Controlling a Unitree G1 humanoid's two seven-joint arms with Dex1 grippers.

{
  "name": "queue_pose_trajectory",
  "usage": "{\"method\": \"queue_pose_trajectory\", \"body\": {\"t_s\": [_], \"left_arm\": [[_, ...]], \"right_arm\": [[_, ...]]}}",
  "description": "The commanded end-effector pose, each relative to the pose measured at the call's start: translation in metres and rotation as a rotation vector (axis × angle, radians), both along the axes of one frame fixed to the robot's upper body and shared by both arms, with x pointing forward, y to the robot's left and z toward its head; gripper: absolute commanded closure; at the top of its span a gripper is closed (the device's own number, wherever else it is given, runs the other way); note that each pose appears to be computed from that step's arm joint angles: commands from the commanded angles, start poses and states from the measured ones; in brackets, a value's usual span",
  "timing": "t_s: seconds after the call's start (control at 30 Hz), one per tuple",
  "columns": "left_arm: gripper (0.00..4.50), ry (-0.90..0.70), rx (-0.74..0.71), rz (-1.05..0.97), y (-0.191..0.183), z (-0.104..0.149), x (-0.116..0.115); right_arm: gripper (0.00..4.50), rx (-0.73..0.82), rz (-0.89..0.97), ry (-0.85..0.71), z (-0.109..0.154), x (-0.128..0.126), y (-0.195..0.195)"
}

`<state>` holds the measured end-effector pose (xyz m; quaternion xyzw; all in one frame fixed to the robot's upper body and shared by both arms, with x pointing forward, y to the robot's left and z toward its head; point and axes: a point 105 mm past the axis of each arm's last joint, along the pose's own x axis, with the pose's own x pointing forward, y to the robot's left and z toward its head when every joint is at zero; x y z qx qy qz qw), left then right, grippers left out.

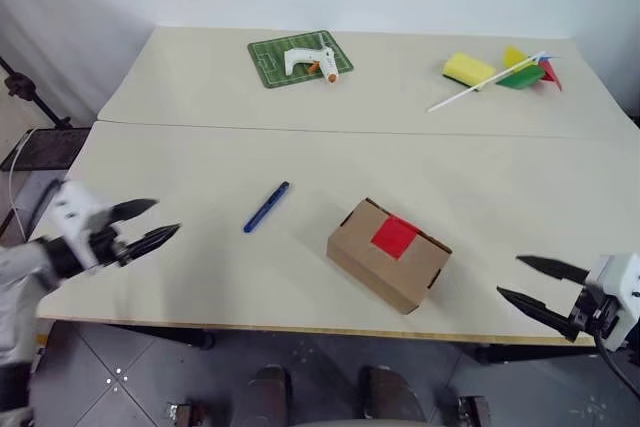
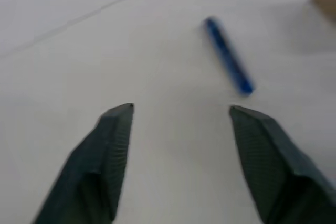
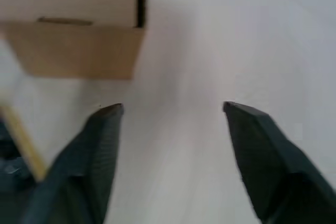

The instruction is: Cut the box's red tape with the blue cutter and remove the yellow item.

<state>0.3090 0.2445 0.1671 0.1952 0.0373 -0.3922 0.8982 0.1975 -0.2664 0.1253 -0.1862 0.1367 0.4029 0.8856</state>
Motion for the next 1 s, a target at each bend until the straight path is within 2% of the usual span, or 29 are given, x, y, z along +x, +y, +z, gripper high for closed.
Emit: {"method": "queue_pose_trajectory", "body": {"t_s": [0.03,0.17,0.2,0.23,0.37,0.57,0.73,0.83,0.93,1.0], "left_arm": [[2.76,-0.023,0.057,-0.104,-0.034,-0.002,0.013],[3.96,0.006,0.065,-0.3,-0.116,-0.017,0.036],[4.32,0.004,0.097,-0.344,-0.131,-0.024,0.036],[4.46,0.009,0.123,-0.399,-0.144,-0.03,0.033],[4.46,0.046,0.112,-0.488,-0.178,-0.037,0.03],[4.46,0.072,0.15,-0.581,-0.196,-0.045,0.019],[4.46,0.149,0.078,-0.648,-0.195,-0.033,-0.002],[4.46,0.192,0.066,-0.674,-0.187,-0.03,-0.016],[4.46,0.215,0.074,-0.689,-0.184,-0.031,-0.025],[4.46,0.263,0.074,-0.733,-0.185,-0.033,-0.035]], "right_arm": [[3.06,-0.049,0.092,0.1,-0.01,-0.012,0.012],[4.39,-0.057,0.137,0.141,-0.019,-0.015,0.032],[4.5,-0.054,0.14,0.135,-0.019,-0.013,0.036],[4.5,-0.053,0.141,0.128,-0.019,-0.009,0.041],[4.5,-0.047,0.143,0.141,-0.023,0.0,0.056],[4.5,-0.023,0.155,0.132,-0.027,0.012,0.072],[4.5,0.0,0.11,0.058,-0.019,0.047,0.079],[4.5,-0.018,0.063,-0.025,-0.009,0.08,0.077],[4.5,-0.033,0.026,-0.078,0.0,0.102,0.072],[4.5,-0.076,-0.034,-0.143,0.011,0.126,0.058]]}}
